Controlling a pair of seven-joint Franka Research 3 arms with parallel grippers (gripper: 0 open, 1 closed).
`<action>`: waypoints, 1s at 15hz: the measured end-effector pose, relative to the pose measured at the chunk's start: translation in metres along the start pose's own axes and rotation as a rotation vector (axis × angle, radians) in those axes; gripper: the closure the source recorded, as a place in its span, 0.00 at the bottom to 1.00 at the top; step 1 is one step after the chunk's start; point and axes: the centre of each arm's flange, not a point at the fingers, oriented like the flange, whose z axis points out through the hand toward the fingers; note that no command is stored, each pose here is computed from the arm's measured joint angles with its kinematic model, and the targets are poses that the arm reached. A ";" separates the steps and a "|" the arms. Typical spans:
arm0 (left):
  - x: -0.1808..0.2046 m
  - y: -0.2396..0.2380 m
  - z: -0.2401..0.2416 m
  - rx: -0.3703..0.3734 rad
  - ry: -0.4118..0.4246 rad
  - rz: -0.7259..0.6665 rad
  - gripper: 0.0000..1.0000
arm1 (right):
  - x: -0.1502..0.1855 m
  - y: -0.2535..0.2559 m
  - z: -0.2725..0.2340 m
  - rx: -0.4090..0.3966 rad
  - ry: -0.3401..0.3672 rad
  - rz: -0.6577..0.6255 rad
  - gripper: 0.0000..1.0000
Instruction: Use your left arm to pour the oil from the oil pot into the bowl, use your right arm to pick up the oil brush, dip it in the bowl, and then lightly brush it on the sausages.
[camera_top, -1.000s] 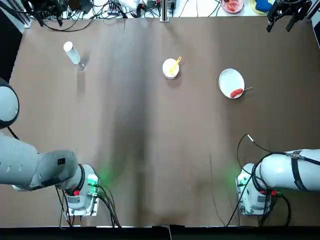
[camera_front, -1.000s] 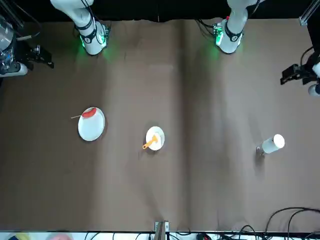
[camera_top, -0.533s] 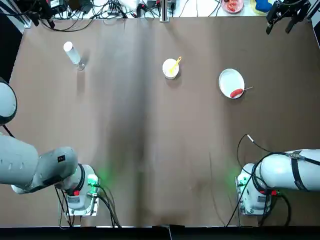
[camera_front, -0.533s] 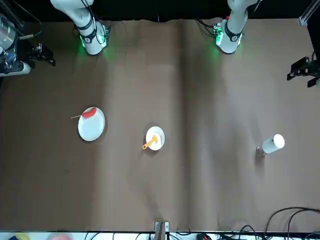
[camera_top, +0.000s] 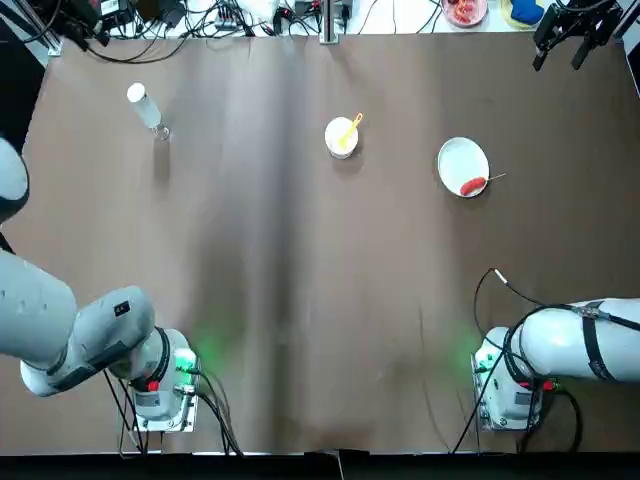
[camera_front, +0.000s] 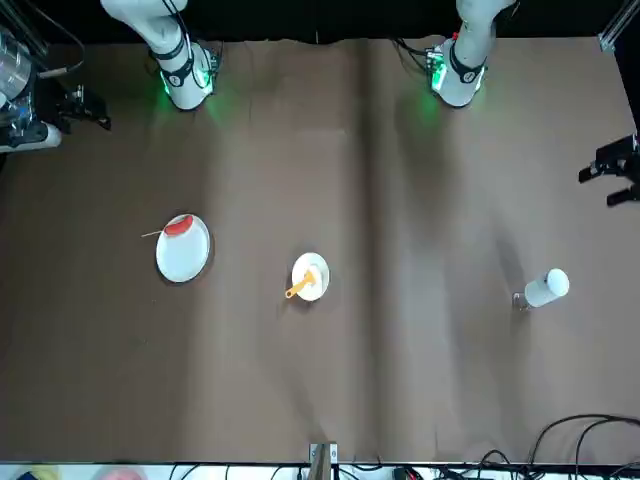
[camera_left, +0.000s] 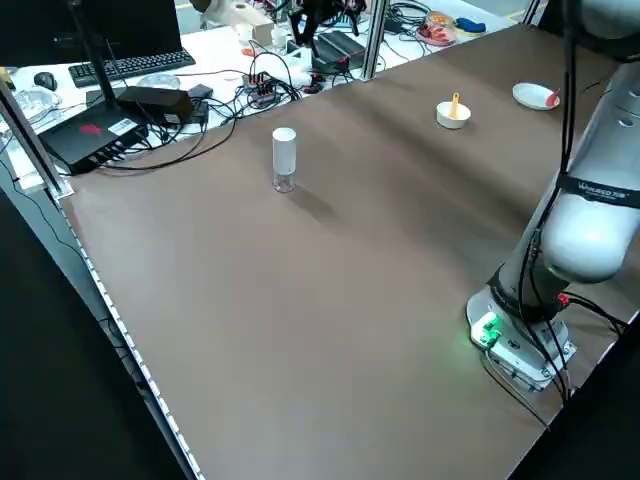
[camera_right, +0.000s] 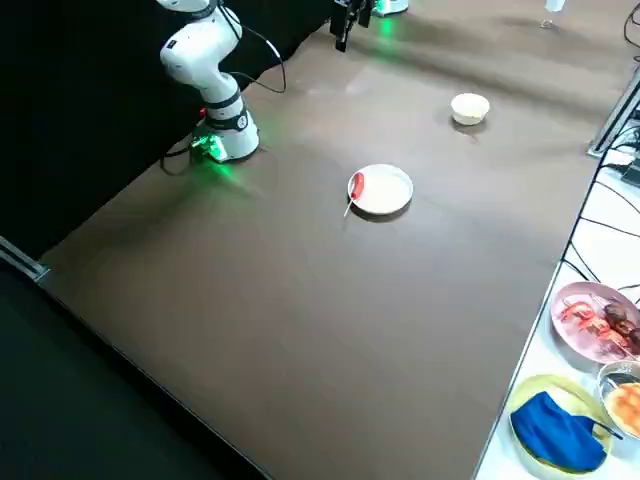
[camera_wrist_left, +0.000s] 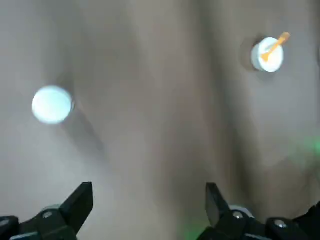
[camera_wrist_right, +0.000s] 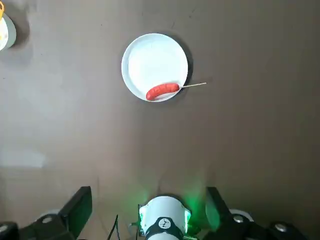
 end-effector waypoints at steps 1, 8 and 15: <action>0.006 -0.005 0.001 -0.008 0.017 0.063 0.01 | 0.000 0.000 0.000 0.000 0.001 0.000 0.00; -0.003 -0.063 0.003 -0.073 0.167 0.493 0.01 | 0.002 -0.003 -0.001 -0.002 0.014 -0.006 0.00; -0.057 -0.212 0.081 -0.229 0.542 0.857 0.01 | 0.010 -0.003 0.002 -0.005 0.033 -0.006 0.00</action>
